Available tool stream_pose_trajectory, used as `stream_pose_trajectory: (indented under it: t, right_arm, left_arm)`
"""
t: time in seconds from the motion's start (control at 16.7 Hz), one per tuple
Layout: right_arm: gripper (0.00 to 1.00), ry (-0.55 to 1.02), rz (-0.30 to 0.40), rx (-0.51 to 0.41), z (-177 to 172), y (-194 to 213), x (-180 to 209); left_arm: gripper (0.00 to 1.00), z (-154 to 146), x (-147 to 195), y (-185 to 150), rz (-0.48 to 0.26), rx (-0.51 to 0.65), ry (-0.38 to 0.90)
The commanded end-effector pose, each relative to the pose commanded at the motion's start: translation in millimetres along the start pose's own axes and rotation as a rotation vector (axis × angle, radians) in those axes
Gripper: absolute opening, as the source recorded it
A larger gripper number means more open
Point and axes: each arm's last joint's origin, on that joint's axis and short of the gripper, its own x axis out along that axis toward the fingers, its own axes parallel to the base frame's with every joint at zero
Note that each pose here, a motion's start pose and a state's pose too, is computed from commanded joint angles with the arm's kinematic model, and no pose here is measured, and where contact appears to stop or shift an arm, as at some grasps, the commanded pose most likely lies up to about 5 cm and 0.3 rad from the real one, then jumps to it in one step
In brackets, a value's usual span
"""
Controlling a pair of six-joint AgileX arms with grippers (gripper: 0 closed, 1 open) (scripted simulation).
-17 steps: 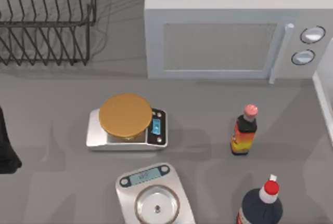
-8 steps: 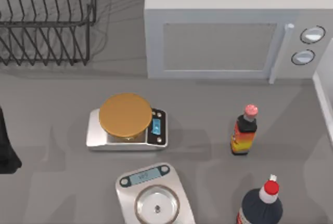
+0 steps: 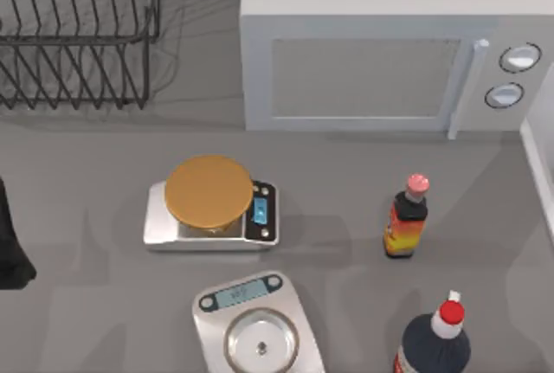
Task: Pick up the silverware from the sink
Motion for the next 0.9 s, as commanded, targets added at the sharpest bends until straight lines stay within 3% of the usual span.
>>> stream_pose_trajectory:
  t: [0.36,0.42,0.66,0.9]
  right_arm:
    - [0.0,0.0,0.0,0.0,0.0,0.0,0.0]
    - [0.0,-0.044,0.0,0.007,4.7,0.7,-23.3]
    - [0.0,-0.05,-0.002,0.007,10.2,-1.3,-45.6]
    - [0.0,-0.029,0.004,0.008,11.9,-2.0,-105.6]
  left_arm:
    - [1.0,0.0,0.0,0.0,0.0,0.0,0.0]
    - [1.0,0.0,0.0,0.0,0.0,0.0,0.0]
    - [1.0,0.0,0.0,0.0,0.0,0.0,0.0]
    - [1.0,0.0,0.0,0.0,0.0,0.0,0.0]
